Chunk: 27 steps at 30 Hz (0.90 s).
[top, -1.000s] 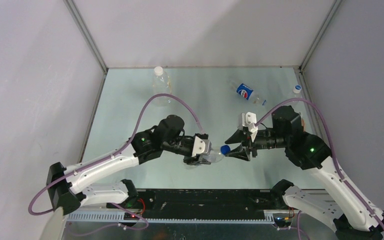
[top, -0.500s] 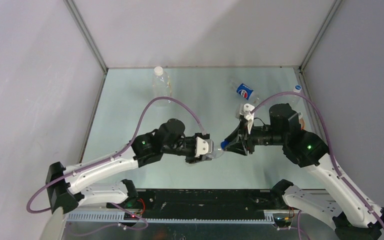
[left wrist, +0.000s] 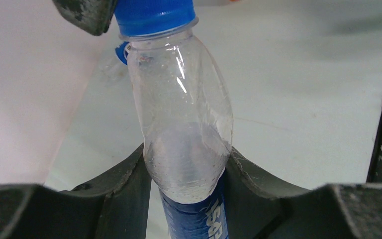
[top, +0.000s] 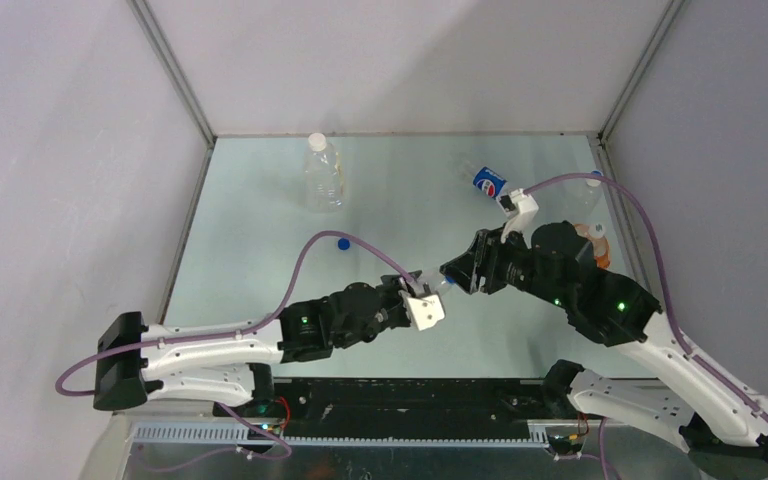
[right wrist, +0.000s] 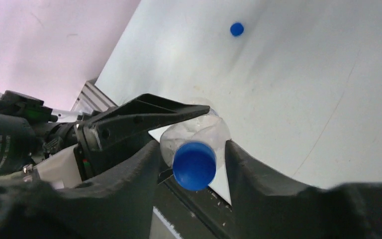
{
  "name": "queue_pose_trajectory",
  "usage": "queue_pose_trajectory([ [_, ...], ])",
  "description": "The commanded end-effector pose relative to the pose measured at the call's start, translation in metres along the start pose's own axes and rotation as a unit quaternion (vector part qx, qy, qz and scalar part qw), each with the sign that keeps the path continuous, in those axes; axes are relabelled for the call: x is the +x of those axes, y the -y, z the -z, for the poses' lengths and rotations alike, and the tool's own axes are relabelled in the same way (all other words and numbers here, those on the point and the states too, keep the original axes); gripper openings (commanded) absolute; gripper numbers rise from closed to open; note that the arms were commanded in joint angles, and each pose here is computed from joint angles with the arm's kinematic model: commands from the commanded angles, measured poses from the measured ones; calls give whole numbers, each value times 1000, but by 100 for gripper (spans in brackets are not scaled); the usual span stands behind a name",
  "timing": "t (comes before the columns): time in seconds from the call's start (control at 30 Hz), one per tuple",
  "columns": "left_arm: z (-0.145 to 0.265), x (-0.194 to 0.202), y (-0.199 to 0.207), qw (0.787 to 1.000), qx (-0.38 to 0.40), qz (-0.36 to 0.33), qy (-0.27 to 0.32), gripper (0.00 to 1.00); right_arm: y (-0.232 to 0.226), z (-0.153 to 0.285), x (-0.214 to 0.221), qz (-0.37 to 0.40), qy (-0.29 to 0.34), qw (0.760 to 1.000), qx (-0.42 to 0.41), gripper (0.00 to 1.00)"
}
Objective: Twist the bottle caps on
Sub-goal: Screw the bottle cap onto the plastic bottle.
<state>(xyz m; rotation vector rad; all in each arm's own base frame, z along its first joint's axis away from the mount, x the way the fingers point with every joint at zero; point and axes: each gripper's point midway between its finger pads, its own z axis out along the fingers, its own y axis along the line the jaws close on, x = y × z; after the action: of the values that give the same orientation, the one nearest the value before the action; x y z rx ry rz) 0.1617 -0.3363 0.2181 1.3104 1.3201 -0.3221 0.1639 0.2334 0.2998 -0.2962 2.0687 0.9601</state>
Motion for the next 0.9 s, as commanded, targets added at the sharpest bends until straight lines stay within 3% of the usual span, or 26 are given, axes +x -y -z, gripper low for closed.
queue_pose_trajectory([
  [0.0, -1, -29, -31, 993, -72, 72, 62, 0, -11, 13, -42, 23, 112, 993, -14, 68],
  [0.07, -1, -29, -27, 991, -62, 91, 71, 0, -11, 12, -42, 47, 129, 990, -27, 78],
  [0.13, -3, -32, -23, 990, -52, 107, 80, 0, -12, 10, -41, 63, 142, 987, -39, 82],
  [0.47, -3, -46, -17, 984, -27, 137, 107, 0, -14, -9, -29, 88, 141, 984, -62, 78],
  [0.53, -4, -48, -17, 984, -23, 141, 110, 0, -15, -11, -26, 89, 141, 984, -64, 72],
  [0.6, -4, -50, -16, 983, -21, 145, 113, 0, -13, -13, -25, 89, 141, 984, -61, 60],
  [0.67, -3, -50, -16, 982, -20, 149, 113, 1, -10, -14, -23, 91, 140, 984, -57, 45],
  [0.77, -2, -48, -17, 981, -26, 159, 112, 8, -7, -15, -22, 102, 137, 984, -51, 12],
  [0.83, 1, -45, -22, 979, -39, 168, 111, 26, -6, -13, -22, 110, 139, 983, -47, 0],
  [0.87, 4, -45, -26, 978, -49, 171, 111, 48, -6, -12, -23, 113, 141, 982, -47, 0],
])
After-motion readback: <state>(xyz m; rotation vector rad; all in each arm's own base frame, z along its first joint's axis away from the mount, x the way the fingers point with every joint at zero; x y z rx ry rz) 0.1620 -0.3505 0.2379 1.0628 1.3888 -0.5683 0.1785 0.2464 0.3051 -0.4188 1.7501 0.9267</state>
